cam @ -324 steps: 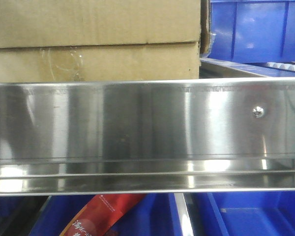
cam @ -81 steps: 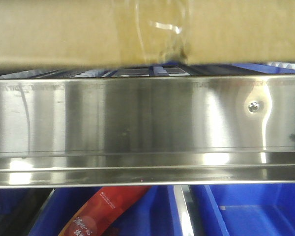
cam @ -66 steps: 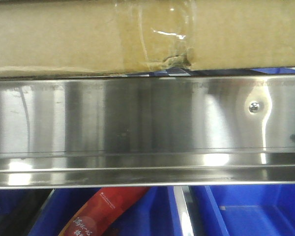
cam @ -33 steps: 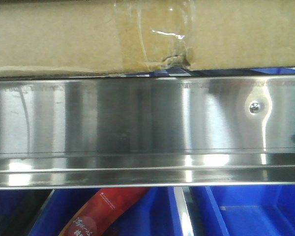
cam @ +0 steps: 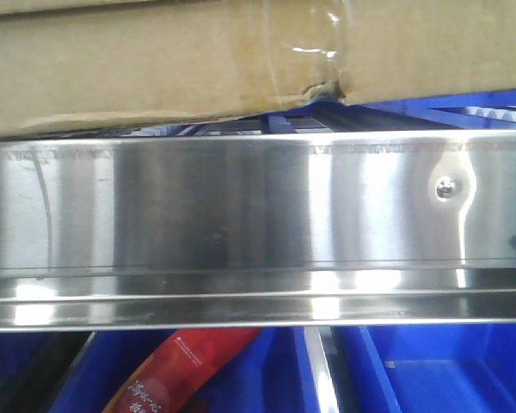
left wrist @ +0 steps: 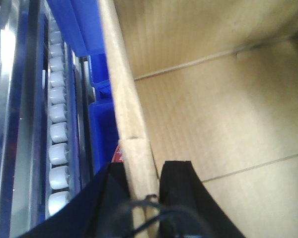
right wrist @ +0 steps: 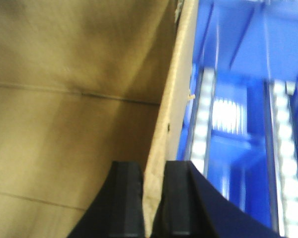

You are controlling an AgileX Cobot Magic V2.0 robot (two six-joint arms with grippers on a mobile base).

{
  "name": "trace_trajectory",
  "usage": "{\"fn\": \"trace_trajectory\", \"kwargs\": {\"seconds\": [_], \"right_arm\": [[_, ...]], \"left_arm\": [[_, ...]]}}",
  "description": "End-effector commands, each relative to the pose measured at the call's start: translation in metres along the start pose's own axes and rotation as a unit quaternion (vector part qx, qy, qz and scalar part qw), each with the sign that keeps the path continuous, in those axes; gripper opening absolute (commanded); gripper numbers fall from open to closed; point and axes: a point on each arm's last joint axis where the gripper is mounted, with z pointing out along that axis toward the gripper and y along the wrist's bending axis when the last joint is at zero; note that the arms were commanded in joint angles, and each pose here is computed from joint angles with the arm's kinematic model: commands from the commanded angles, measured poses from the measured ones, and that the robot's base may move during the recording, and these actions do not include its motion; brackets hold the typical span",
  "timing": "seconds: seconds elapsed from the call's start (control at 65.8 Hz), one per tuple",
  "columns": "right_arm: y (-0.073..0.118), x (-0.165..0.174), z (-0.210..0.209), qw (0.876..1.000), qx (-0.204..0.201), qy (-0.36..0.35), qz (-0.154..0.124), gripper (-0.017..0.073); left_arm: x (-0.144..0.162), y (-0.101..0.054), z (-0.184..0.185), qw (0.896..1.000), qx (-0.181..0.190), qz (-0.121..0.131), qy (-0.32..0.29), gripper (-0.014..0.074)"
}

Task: Grab carton from right shelf to conveyor
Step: 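Lift the clamped carton off the shelf and pull it back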

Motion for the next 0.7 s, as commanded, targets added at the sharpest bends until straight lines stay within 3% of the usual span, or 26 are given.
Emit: {"fn": "trace_trajectory", "kwargs": {"seconds": [0.0,0.684], "right_arm": [[0.0016,-0.0102,-0.007,0.998,-0.01,-0.059,-0.006,-0.0057],[0.0017,-0.0112,-0.0072,0.998,-0.011,-0.065,-0.006,-0.0057]], "left_arm": [[-0.0006,-0.0056,-0.0066,0.999,0.03,0.001,-0.014,-0.002],[-0.0006,-0.0056,-0.0066,0.999,0.03,0.001,-0.014,-0.002]]}}
